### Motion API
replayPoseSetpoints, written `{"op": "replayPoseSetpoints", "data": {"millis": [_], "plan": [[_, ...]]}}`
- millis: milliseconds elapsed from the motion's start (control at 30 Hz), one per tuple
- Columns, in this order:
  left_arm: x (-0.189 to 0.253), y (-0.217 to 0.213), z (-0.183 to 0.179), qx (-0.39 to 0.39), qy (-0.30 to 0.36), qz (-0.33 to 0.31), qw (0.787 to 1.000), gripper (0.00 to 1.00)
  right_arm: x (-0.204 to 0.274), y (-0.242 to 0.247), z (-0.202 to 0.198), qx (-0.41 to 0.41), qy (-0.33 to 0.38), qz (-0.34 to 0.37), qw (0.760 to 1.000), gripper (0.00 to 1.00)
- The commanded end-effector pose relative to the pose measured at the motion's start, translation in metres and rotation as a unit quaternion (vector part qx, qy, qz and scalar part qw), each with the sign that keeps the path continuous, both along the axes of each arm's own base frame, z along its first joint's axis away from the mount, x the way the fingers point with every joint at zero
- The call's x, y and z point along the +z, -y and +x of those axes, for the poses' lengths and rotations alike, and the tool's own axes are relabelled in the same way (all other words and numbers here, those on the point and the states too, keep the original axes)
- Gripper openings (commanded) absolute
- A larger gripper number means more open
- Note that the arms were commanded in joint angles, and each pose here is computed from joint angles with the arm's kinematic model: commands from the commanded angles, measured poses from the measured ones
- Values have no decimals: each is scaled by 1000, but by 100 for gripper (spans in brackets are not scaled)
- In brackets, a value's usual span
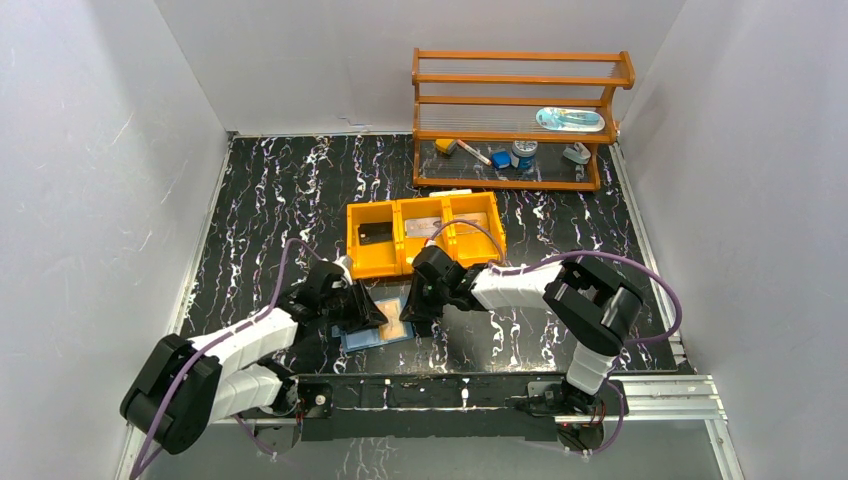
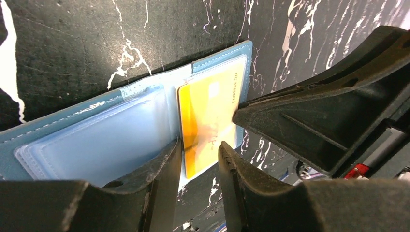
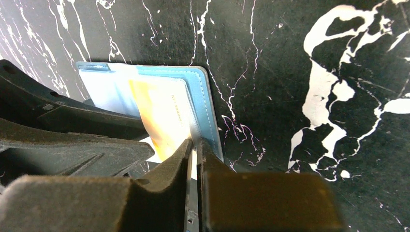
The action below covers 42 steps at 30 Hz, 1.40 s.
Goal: Take the credit cards out of the card holder
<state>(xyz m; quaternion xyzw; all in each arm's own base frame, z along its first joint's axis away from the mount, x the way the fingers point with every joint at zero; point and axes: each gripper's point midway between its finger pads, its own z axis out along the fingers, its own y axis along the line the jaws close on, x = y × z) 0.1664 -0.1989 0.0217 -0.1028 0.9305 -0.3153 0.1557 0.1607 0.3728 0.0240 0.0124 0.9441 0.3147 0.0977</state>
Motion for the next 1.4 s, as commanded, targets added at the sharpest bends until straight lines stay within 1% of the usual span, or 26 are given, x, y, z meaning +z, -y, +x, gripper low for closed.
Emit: {"op": "replayPoseSetpoints", "data": {"millis": [0,100,167,433,733,800,933,1000,1100,1167,1200,1367], "plan": [[-25,-10,-18,9,-33,-8,999,33,-41,26,-26,16,-45,-61,997,14],[-21,0,-20,8,-27,-57,998,31,-41,23,-27,20,-47,-53,997,10],[-17,5,-20,2,-22,-83,996,26,-39,20,-28,24,-47,-45,998,8],[2,17,-14,-12,3,-131,991,16,-36,14,-37,39,-60,-20,997,4],[21,27,-3,-5,22,-169,985,12,-32,6,-48,56,-64,-5,996,3],[22,27,1,5,24,-169,985,12,-32,5,-49,57,-65,-1,996,3],[17,21,7,29,23,-148,988,18,-29,3,-49,59,-65,6,996,3],[17,19,10,36,28,-143,989,19,-30,2,-50,60,-66,6,996,3],[12,16,12,35,27,-118,992,11,-30,2,-50,60,-66,6,996,3],[11,14,14,34,29,-104,994,2,-30,3,-50,60,-66,5,996,3],[11,12,15,34,31,-97,994,0,-30,3,-50,59,-65,5,996,3],[18,10,19,14,49,-75,996,0,-26,3,-48,59,-59,7,996,3]]}}
